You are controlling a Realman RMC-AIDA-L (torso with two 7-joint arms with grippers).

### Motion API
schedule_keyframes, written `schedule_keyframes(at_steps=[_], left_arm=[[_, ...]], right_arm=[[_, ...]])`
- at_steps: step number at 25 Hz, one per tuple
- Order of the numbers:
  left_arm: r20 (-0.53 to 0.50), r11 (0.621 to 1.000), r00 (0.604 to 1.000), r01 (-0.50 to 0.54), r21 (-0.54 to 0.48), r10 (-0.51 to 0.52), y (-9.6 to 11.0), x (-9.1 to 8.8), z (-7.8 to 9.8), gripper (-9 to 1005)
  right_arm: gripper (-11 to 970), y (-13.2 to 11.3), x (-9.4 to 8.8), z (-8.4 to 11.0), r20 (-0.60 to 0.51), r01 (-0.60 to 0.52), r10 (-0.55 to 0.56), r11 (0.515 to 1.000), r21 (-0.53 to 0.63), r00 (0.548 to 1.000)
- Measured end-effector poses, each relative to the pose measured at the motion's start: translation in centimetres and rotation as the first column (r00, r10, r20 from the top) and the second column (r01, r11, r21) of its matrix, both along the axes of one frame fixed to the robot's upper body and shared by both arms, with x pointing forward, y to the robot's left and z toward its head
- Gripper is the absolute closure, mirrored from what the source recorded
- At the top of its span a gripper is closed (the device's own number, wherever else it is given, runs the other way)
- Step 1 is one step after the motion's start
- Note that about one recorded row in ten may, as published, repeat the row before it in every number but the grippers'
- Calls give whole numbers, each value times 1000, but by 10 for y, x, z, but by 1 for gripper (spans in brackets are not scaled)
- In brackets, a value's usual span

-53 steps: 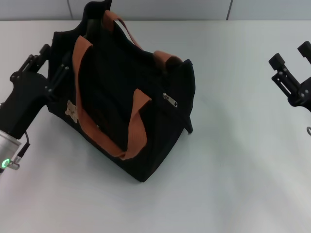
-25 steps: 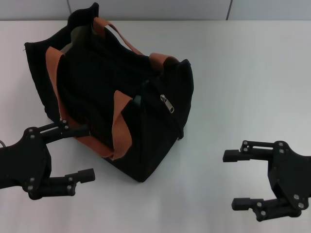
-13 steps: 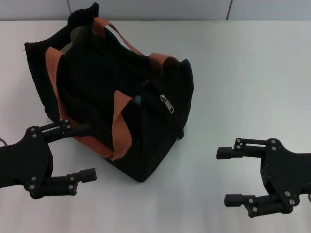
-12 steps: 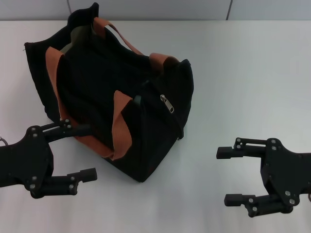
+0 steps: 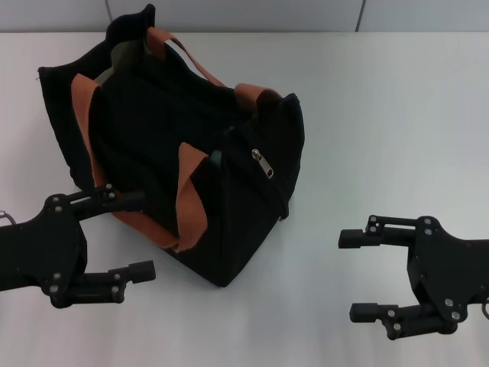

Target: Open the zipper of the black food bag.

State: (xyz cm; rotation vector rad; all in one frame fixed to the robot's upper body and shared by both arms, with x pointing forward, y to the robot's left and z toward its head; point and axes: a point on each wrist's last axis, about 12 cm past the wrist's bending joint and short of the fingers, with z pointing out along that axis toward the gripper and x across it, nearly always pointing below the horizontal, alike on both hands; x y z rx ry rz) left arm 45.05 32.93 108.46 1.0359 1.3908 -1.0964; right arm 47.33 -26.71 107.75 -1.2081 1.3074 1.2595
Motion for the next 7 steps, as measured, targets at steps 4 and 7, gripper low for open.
schedule_keyframes(at_steps=[4, 7], left_arm=[[0, 1000, 1000, 2, 0, -2, 0, 1, 0, 147], [0, 1000, 1000, 1, -1, -1, -1, 1, 0, 147]], right_arm=[[178, 0, 0, 0, -1, -1, 1, 1000, -1, 1000], [178, 0, 0, 0, -2, -1, 1, 1000, -1, 1000]])
